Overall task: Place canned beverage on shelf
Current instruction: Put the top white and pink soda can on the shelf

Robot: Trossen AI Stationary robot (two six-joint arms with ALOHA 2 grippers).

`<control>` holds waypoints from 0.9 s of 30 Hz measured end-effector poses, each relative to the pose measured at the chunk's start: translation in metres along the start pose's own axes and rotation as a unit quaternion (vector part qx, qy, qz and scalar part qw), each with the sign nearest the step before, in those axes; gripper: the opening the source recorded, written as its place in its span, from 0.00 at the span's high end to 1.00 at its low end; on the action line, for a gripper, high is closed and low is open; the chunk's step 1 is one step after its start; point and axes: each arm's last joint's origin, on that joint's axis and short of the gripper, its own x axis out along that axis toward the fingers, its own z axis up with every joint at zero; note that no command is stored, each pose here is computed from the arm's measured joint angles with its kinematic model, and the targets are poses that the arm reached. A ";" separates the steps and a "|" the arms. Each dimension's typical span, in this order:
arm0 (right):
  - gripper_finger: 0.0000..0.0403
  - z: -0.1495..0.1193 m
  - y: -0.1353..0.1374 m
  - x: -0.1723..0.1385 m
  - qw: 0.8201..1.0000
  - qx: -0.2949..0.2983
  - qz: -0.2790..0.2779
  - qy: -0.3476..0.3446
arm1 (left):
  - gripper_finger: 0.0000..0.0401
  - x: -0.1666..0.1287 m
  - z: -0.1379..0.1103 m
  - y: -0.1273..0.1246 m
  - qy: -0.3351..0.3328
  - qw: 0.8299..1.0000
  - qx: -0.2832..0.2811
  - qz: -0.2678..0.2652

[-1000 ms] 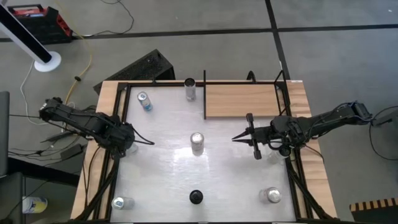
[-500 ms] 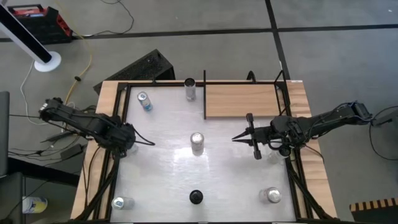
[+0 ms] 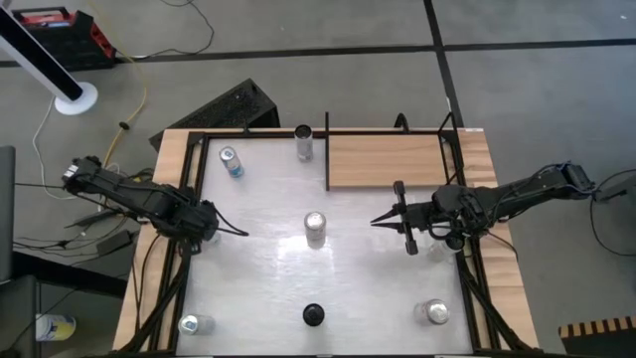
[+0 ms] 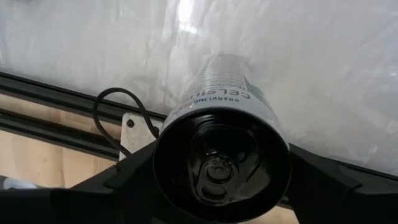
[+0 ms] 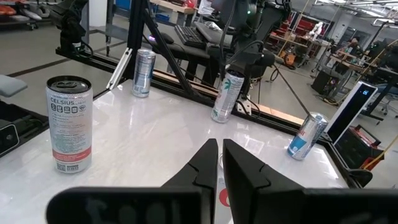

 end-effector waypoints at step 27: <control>0.88 0.000 0.000 0.000 1.000 0.000 0.000 0.000 | 0.38 -0.093 0.099 -0.016 -0.164 0.986 -0.026 -0.033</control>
